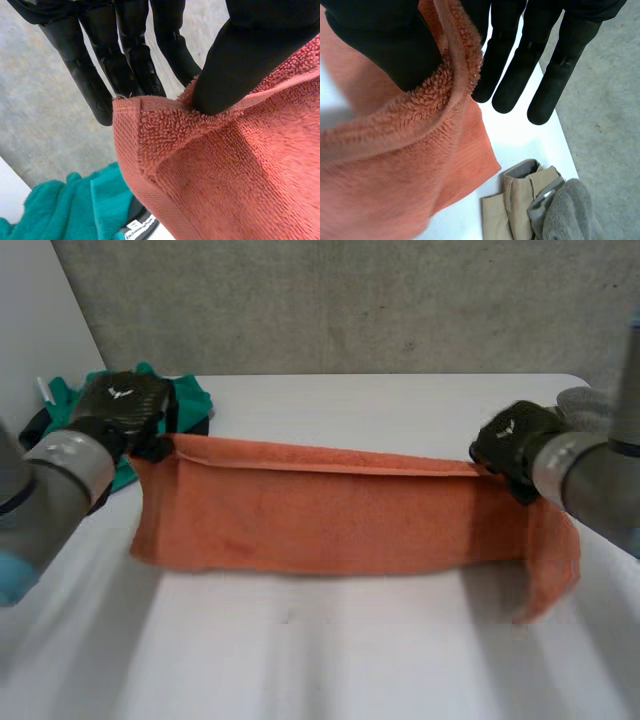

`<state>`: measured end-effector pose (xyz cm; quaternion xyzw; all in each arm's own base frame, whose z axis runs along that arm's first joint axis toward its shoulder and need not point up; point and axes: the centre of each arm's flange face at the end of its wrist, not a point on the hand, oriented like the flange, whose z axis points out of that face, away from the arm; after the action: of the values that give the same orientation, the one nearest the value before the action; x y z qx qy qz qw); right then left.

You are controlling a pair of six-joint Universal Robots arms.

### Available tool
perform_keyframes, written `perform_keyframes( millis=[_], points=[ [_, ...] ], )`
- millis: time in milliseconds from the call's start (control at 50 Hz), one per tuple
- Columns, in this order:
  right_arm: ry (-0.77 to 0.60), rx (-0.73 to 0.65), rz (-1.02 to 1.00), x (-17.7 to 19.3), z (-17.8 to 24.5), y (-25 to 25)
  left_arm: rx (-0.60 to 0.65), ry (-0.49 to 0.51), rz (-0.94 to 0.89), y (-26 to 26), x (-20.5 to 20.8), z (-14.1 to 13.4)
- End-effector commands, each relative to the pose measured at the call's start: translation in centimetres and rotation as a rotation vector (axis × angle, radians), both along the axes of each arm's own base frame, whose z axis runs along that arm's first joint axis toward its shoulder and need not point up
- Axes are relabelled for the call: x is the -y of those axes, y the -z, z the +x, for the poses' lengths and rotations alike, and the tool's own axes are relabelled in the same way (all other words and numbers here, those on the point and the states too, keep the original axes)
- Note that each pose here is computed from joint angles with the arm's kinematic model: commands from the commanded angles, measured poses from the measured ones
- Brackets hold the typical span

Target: Fold the laundry.

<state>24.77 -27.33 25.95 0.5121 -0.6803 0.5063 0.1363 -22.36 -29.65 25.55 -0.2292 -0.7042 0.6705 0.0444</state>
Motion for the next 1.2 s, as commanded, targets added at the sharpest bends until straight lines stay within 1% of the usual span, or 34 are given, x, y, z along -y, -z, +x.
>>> perform_keyframes(
  millis=[20,40,60,80,100,120,140,180,220,280,300,360,380,400,500,520,580,600,680,720,740,820,840,900,920,1020,1100,1200],
  points=[
    [0.016,0.12,-0.327,6.1,2.5,-2.3,-0.047,0.034,-0.269,-5.0,5.3,-3.0],
    [0.018,0.149,-0.399,6.8,2.8,-3.3,-0.066,0.032,-0.328,-6.5,5.7,-3.1],
    [0.023,0.218,-0.556,7.8,3.2,-5.7,-0.087,0.028,-0.39,-8.1,6.0,-3.1],
    [0.024,0.257,-0.64,8.3,3.4,-7.1,-0.109,0.028,-0.453,-9.6,6.2,-3.1],
    [0.026,0.293,-0.723,8.5,3.4,-8.5,-0.153,0.021,-0.556,-11.8,6.6,-3.0],
    [0.023,0.333,-0.802,8.6,3.5,-9.9,-0.18,0.017,-0.607,-12.9,6.7,-2.9],
    [0.017,0.401,-0.936,8.1,3.4,-12.6,-0.209,0.018,-0.648,-13.7,6.7,-2.9],
    [0.013,0.439,-1.021,7.4,3.2,-14.4,-0.284,0.02,-0.751,-15.9,6.0,-2.7],
    [-0.016,0.446,-1.03,6.3,3.1,-15.0,-0.312,0.014,-0.793,-17.0,5.3,-2.3],
    [-0.081,0.418,-0.962,5.8,3.6,-13.7,-0.309,-0.001,-0.764,-16.4,4.4,-1.5],
    [-0.122,0.397,-0.902,5.5,3.9,-12.5,-0.303,-0.002,-0.748,-15.8,4.3,-1.4],
    [-0.154,0.359,-0.786,5.2,3.9,-10.3,-0.276,-0.013,-0.661,-12.9,4.2,-1.1],
    [-0.164,0.333,-0.707,4.9,3.7,-8.9,-0.268,-0.016,-0.636,-12.1,4.2,-1.0],
    [-0.162,0.32,-0.676,4.9,3.5,-8.3,-0.25,-0.019,-0.578,-10.2,4.0,-1.0],
    [-0.16,0.246,-0.452,5.2,2.8,-3.1,-0.204,-0.025,-0.417,-4.9,3.3,-0.7],
    [-0.154,0.223,-0.37,5.4,2.6,-0.8,-0.195,-0.023,-0.393,-4.0,3.1,-0.7],
    [-0.153,0.192,-0.265,5.3,2.6,2.4,-0.168,-0.01,-0.307,-1.1,2.4,-0.6],
    [-0.152,0.174,-0.207,5.1,2.6,4.3,-0.165,-0.006,-0.291,-0.6,2.2,-0.6],
    [-0.128,0.156,-0.107,5.1,2.4,8.1,-0.145,0.013,-0.208,2.2,1.7,-0.7],
    [-0.114,0.158,-0.085,5.1,2.3,8.8,-0.138,0.017,-0.179,3.2,1.7,-0.8],
    [-0.106,0.164,-0.079,5.1,2.2,9.0,-0.138,0.015,-0.178,3.2,1.7,-0.8],
    [-0.009,0.266,-0.008,5.1,1.3,10.0,-0.137,0.009,-0.182,3.1,1.7,-0.6],
    [0.056,0.323,0.026,5.4,0.4,10.3,-0.137,0.008,-0.183,3.0,1.8,-0.6],
    [0.163,0.418,0.078,5.9,-1.1,10.5,-0.141,-0.008,-0.208,2.0,1.9,0.1],
    [0.226,0.485,0.111,6.0,-1.8,10.5,-0.142,-0.014,-0.213,1.8,2.0,0.2],
    [0.373,0.639,0.208,5.9,-3.8,10.6,-0.144,-0.043,-0.215,1.5,2.4,1.2],
    [0.451,0.707,0.263,5.9,-5.2,11.1,-0.14,-0.059,-0.228,1.2,2.7,1.7],
    [0.454,0.723,0.291,5.6,-5.3,11.5,-0.142,-0.085,-0.235,1.0,3.1,2.4]
  ],
)
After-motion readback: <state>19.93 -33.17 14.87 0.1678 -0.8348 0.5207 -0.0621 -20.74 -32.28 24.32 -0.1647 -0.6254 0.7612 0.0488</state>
